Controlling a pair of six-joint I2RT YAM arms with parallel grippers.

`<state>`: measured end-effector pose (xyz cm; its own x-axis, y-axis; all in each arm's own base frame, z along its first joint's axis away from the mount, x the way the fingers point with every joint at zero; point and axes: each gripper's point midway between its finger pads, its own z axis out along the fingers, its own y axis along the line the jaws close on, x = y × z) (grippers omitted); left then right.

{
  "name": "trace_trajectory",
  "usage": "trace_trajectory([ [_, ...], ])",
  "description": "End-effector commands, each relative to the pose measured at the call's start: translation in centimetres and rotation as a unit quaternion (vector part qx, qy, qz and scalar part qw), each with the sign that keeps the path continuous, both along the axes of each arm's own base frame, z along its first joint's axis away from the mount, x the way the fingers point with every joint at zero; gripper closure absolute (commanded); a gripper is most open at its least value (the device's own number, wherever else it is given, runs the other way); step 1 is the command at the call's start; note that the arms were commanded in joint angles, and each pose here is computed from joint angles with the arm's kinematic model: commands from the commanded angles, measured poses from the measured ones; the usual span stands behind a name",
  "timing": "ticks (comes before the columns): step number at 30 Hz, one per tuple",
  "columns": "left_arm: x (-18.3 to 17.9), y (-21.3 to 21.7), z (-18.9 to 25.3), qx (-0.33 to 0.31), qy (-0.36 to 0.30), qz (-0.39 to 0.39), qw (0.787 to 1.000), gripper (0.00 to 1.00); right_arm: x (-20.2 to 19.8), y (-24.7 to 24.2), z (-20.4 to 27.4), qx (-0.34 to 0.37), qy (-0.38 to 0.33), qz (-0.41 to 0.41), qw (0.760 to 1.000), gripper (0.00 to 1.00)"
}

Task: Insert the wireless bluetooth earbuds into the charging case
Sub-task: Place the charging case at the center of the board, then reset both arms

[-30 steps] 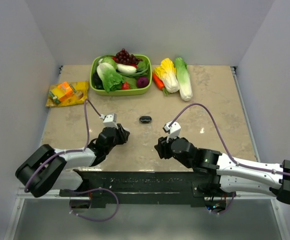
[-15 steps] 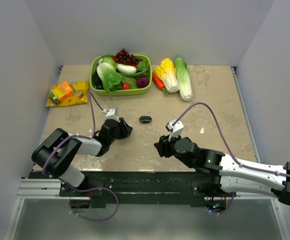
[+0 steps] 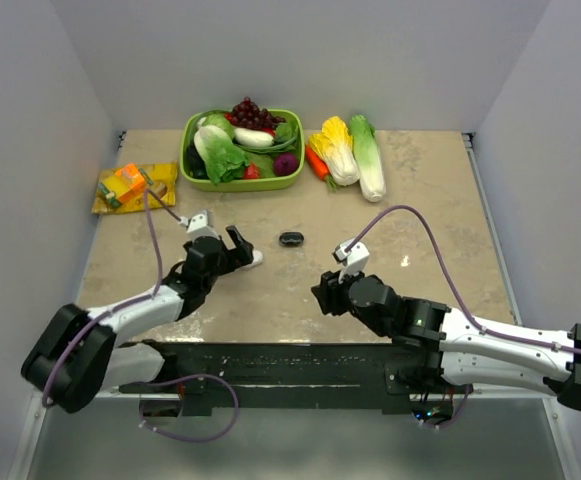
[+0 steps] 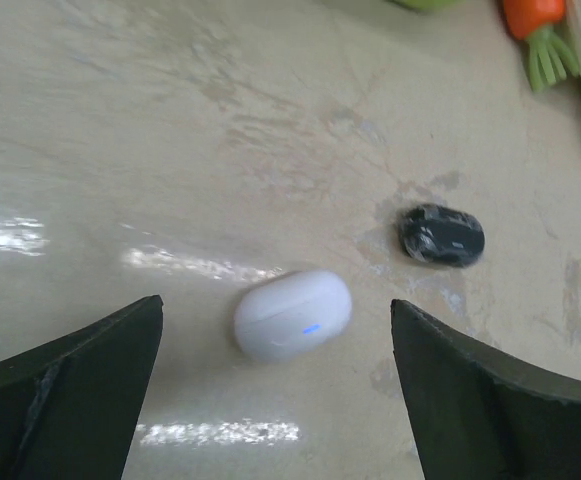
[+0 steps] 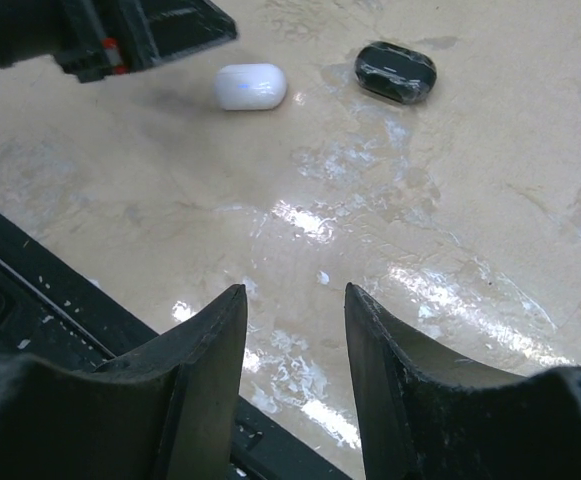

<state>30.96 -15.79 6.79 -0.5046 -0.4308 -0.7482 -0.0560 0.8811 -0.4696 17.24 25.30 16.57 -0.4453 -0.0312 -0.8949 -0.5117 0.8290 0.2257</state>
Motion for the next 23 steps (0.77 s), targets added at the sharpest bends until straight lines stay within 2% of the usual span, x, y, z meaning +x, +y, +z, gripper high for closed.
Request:
trace_trajectory([
  [1,-2.2,6.9,1.0,0.058,0.019,0.143,0.988,0.00,0.7,-1.0,1.3,0.016,-0.016,-0.034,0.999,0.52],
  [3,-3.4,7.6,1.3,0.058,0.032,0.152,0.986,0.00,0.9,-1.3,1.5,0.022,-0.025,-0.038,0.999,0.52],
  [7,-3.7,7.6,4.3,-0.010,0.001,0.179,0.984,0.00,1.0,-0.8,3.9,0.062,-0.053,-0.028,0.996,0.49],
  [9,-3.9,7.8,4.9,-0.017,0.003,0.190,0.982,0.00,1.0,-0.9,4.9,0.074,-0.066,-0.024,0.995,0.47],
  [10,-3.9,7.7,5.1,-0.021,0.002,0.188,0.982,0.00,1.1,-1.1,5.7,0.085,-0.072,-0.030,0.993,0.41],
  [11,-3.8,7.5,5.6,-0.031,0.002,0.188,0.982,0.00,1.2,-1.2,6.0,0.098,-0.066,-0.039,0.992,0.26],
  [12,-4.0,7.5,5.4,-0.031,0.011,0.191,0.981,0.00,1.3,-1.4,6.3,0.102,-0.069,-0.044,0.991,0.02],
  [15,-3.8,7.0,5.2,-0.024,0.042,0.191,0.980,0.00,1.5,-1.3,6.8,0.111,-0.069,-0.054,0.990,0.02],
  [18,-3.4,5.0,5.6,0.015,0.048,0.109,0.993,0.00,1.9,-0.9,6.5,0.097,-0.059,-0.064,0.991,0.02],
  [20,-3.6,4.6,4.9,0.019,0.054,0.088,0.994,0.00,2.7,-1.4,5.3,0.081,-0.041,-0.111,0.990,0.02],
  [23,-3.9,4.2,4.8,0.011,0.037,0.068,0.997,0.00,3.2,-1.5,5.4,0.047,-0.038,-0.126,0.990,0.02],
])
